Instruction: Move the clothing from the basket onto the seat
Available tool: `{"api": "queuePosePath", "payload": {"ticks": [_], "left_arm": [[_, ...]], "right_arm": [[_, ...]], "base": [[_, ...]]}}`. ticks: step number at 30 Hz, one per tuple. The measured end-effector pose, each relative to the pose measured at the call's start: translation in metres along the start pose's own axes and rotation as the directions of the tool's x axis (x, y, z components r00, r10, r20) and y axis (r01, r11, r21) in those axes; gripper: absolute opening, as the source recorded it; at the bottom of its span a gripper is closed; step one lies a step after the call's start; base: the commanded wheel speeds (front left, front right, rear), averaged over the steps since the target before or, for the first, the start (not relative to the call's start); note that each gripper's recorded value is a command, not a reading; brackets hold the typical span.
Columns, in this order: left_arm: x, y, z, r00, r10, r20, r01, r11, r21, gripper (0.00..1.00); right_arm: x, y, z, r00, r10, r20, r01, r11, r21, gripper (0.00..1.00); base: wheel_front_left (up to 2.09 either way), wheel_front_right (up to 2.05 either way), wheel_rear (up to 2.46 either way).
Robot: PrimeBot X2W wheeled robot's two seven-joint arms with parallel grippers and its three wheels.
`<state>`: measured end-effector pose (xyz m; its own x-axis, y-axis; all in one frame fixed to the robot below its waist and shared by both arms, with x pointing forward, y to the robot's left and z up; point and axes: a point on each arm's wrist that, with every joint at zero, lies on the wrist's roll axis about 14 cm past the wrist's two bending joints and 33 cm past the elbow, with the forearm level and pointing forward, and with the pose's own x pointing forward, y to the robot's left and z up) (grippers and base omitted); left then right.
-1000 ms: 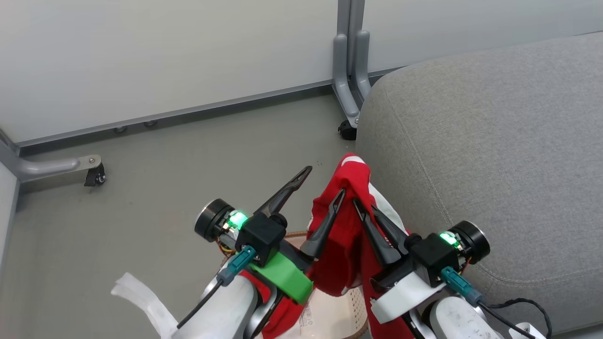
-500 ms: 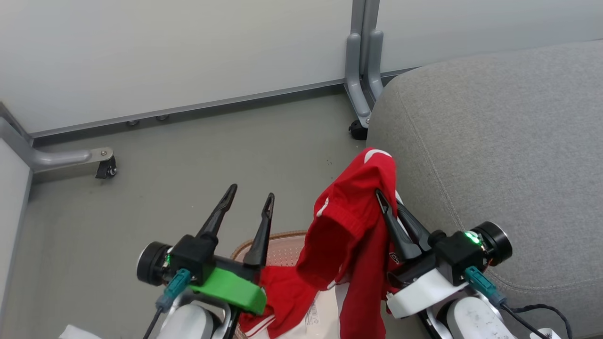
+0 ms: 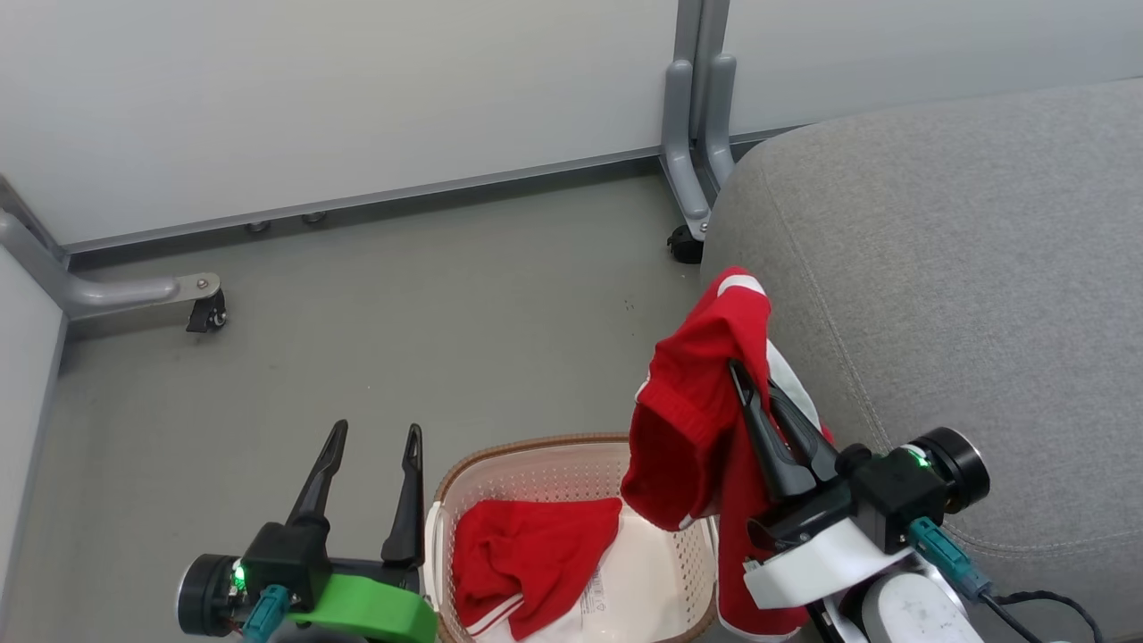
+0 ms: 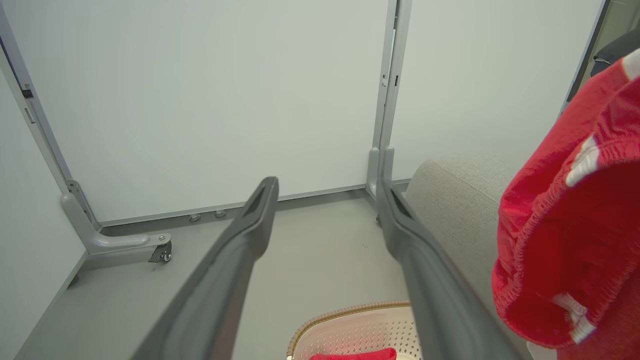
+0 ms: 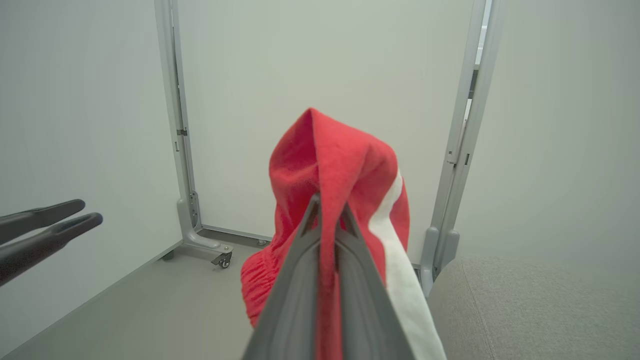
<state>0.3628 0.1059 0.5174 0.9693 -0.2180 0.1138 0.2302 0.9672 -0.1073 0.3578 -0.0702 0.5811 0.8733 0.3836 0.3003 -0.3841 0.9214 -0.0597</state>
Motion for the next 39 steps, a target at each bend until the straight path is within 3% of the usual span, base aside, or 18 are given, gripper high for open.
{"api": "queuePosePath", "payload": {"ticks": [9,18,29,39], "left_arm": [[0.007,-0.004,-0.005,1.0,-0.017,-0.009,0.017,1.0,-0.004,1.0],[0.033,-0.045,-0.016,0.986,-0.163,-0.028,0.163,0.987,-0.004,1.0],[0.077,-0.104,-0.032,0.93,-0.367,-0.03,0.366,0.93,-0.027,1.0],[0.109,-0.134,-0.068,0.874,-0.483,-0.053,0.48,0.875,-0.062,1.0]], "right_arm": [[-0.009,-0.023,0.022,0.995,-0.074,0.059,0.076,0.997,-0.029,0.0],[-0.03,-0.066,0.052,0.968,-0.212,0.132,0.224,0.971,-0.084,0.0],[-0.073,-0.124,0.064,0.895,-0.423,0.139,0.437,0.895,-0.091,0.0],[-0.044,-0.177,0.083,0.864,-0.458,0.211,0.495,0.849,-0.185,0.0]], "base": [[0.0,0.0,0.0],[0.0,0.0,0.0],[0.0,0.0,0.0],[0.0,0.0,0.0]]}}
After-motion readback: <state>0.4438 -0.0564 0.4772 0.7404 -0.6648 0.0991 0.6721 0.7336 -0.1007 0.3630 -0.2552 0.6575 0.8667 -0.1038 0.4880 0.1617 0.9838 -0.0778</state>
